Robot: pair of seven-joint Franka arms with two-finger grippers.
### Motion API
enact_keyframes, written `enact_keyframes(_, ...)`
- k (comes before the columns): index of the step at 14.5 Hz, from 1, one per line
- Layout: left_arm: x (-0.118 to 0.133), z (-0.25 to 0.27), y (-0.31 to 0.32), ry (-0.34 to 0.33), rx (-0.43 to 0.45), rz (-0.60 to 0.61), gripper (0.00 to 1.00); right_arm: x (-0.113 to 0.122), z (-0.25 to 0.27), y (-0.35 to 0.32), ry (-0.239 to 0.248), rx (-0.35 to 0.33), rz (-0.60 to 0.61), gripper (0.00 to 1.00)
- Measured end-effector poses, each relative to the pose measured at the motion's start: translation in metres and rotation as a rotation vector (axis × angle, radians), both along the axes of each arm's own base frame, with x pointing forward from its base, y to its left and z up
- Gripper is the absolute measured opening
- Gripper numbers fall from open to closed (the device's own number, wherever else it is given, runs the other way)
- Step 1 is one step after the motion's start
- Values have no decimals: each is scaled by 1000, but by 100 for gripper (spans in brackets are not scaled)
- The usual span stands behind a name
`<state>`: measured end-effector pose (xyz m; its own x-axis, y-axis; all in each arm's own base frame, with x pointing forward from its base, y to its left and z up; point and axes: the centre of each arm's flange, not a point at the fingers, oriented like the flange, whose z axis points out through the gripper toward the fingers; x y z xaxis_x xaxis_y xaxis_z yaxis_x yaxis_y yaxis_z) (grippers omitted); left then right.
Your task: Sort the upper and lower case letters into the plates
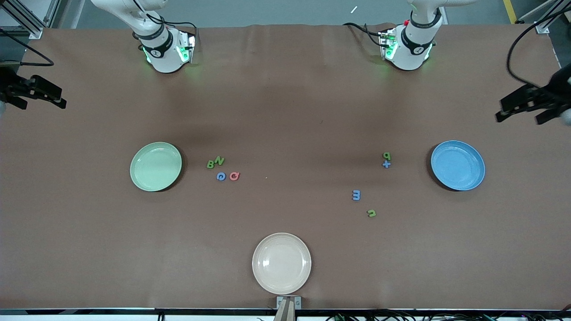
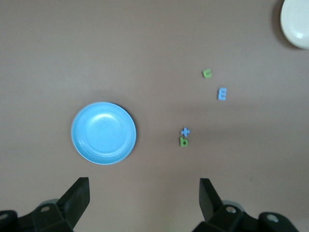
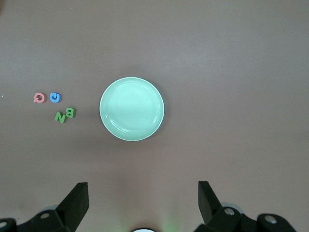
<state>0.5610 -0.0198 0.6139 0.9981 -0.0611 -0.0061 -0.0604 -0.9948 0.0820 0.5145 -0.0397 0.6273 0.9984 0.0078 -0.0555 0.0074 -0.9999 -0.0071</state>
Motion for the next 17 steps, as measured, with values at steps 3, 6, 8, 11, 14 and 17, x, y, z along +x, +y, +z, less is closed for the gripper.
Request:
enact_keyframes(3, 12, -60, -52, 34, -1, 17, 100, 0, 0, 0, 0, 2, -1, 100)
enact_keyframes(6, 15, -128, -102, 29, -9, 75, 100, 0, 0, 0, 0, 2, -1, 100)
enact_keyframes(8, 14, -172, -125, 30, 1, 104, 100, 0, 0, 0, 0, 3, -1, 100)
enact_keyframes(11, 2, -235, -149, 21, 29, 122, 100, 0, 0, 0, 0, 3, -1, 100)
enact_keyframes(14, -28, -295, -152, 2, 39, 120, 100, 0, 0, 0, 0, 3, -1, 100)
enact_keyframes(17, -66, -345, -141, 1, 64, 95, 100, 0, 0, 0, 0, 3, -1, 100)
